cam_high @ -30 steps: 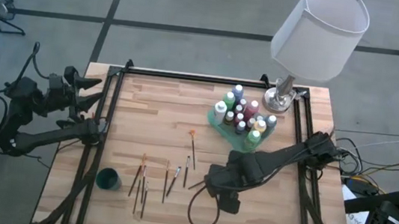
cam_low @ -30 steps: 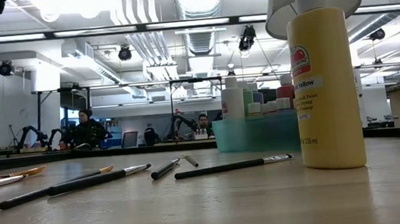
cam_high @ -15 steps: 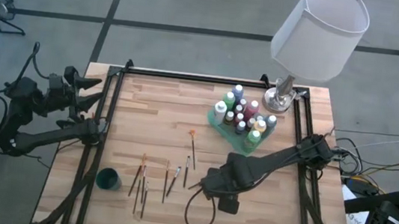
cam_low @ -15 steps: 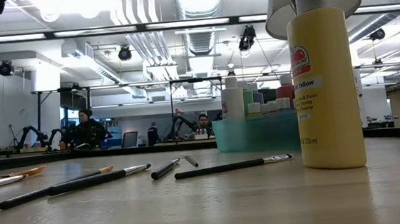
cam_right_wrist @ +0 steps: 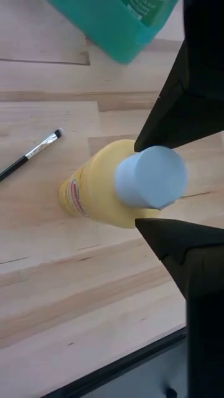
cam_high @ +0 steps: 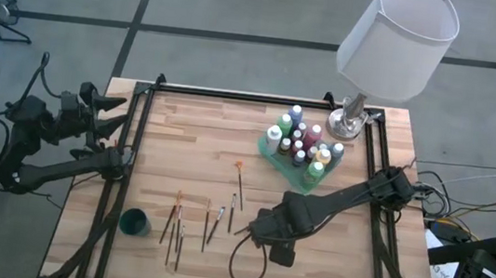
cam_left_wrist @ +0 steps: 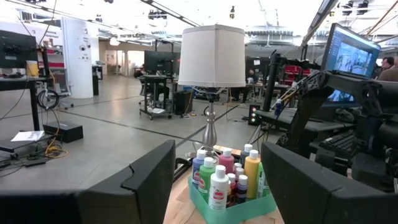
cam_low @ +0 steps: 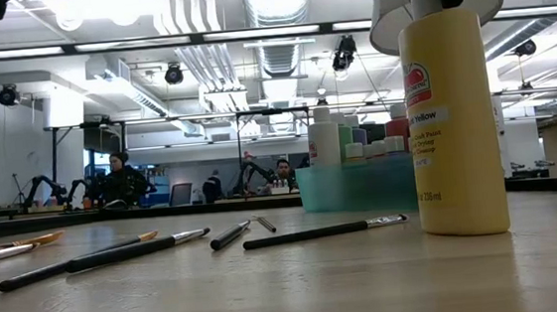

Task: Pick & Place Paint Supplies
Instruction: Put the big yellow paint bottle into the green transparent bin

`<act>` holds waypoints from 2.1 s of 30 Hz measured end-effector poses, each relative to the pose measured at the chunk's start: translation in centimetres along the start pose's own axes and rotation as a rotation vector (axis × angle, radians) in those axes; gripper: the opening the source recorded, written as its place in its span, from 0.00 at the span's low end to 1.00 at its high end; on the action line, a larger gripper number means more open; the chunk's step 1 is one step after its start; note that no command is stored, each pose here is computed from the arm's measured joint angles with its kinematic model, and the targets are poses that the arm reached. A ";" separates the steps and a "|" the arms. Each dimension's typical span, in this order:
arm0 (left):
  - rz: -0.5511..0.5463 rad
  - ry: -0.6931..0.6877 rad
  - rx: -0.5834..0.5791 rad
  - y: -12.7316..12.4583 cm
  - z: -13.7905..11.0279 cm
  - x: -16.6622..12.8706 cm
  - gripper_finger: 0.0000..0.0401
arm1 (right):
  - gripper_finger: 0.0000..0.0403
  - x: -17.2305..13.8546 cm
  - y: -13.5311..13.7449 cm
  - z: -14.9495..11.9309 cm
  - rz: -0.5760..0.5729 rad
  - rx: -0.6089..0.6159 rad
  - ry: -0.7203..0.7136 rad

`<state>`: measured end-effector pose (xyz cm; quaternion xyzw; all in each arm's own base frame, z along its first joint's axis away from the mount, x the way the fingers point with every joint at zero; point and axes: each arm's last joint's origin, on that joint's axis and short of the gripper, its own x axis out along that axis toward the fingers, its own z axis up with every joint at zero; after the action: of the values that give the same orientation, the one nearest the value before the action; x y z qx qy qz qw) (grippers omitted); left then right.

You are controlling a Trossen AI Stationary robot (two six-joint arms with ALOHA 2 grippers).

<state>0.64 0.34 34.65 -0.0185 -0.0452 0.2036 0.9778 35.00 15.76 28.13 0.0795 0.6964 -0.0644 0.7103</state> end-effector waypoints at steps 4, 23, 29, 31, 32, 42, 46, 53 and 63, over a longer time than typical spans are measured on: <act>0.000 0.001 0.000 0.0 0.0 0.0 0.61 | 0.45 -0.1 0.0 0.0 0.003 0.002 -0.005; 0.000 0.001 0.000 0.0 0.0 0.0 0.61 | 0.38 -0.1 -0.1 0.3 0.004 0.007 -0.025; 0.000 0.001 0.000 0.0 0.0 0.0 0.61 | 0.28 -0.1 -0.1 0.2 0.004 0.005 -0.024; 0.000 0.001 0.000 0.0 0.0 0.0 0.61 | 0.28 -0.1 -0.1 0.2 0.005 0.005 -0.024; 0.000 0.000 0.000 0.0 0.0 0.0 0.61 | 0.28 -0.1 -0.1 0.2 0.005 0.005 -0.024; 0.000 0.001 0.000 0.0 0.0 0.0 0.61 | 0.29 0.0 -0.1 0.2 0.005 0.004 -0.021; 0.000 0.001 0.000 0.0 0.0 0.0 0.61 | 0.28 0.0 -0.1 0.2 0.008 0.004 -0.019; 0.000 0.001 0.000 0.0 0.0 0.0 0.61 | 0.33 0.0 -0.1 0.2 0.008 0.006 -0.016; 0.001 0.001 0.000 0.0 0.0 0.0 0.61 | 0.28 0.0 -0.1 0.2 0.010 0.006 -0.015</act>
<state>0.66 0.34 34.64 -0.0184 -0.0447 0.2040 0.9778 35.22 15.66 28.13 0.0847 0.6904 -0.0635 0.7156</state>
